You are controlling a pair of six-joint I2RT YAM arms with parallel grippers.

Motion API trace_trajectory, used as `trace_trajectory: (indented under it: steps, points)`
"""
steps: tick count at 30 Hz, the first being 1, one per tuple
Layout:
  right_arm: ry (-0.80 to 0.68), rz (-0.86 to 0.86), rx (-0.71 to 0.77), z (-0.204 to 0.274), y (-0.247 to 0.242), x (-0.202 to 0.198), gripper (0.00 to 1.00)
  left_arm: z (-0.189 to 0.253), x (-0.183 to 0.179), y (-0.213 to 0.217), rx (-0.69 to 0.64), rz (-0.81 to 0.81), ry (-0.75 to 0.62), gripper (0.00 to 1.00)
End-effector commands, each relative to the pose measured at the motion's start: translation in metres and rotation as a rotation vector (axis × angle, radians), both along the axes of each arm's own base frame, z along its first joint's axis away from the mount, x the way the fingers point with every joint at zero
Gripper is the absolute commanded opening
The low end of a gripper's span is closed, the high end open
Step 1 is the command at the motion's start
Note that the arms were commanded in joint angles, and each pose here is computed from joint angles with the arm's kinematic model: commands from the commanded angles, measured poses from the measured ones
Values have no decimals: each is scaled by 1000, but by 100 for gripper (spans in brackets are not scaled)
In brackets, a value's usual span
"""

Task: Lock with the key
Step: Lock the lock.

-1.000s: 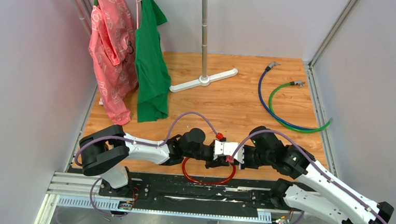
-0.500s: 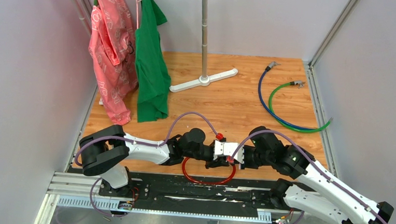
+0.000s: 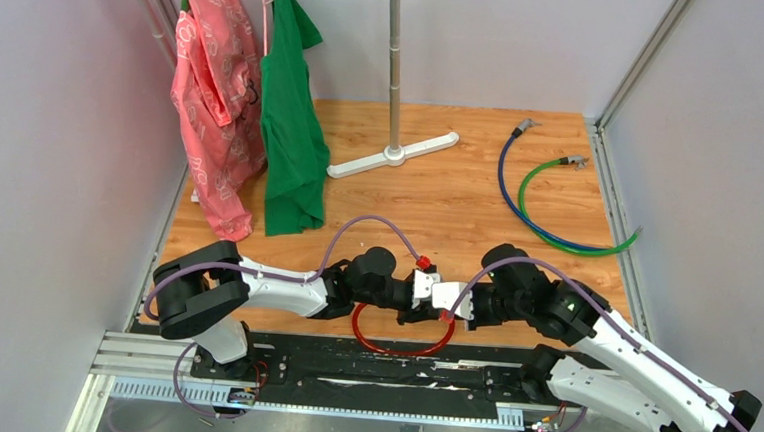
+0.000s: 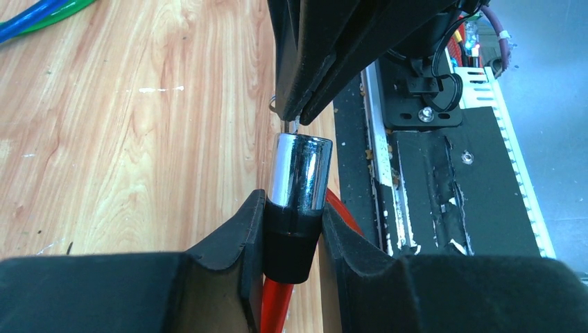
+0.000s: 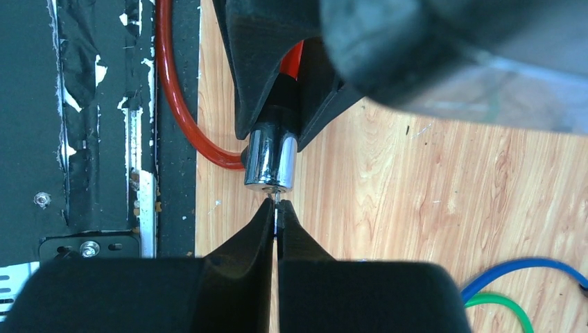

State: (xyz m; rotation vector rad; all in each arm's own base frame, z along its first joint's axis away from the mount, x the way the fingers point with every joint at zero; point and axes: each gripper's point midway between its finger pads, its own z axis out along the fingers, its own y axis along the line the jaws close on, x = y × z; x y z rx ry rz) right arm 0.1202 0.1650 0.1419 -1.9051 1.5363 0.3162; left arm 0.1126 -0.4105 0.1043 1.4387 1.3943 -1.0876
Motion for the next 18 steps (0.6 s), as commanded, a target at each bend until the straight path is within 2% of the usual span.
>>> trace_trajectory:
  steps: [1, 18]
  points:
    - [13, -31, -212, -16, -47, -8, 0, -29, -21, 16, 108, -49, 81, 0]
    - [34, -91, -319, -19, -82, -20, 0, -37, -21, 23, 153, -22, 111, 0]
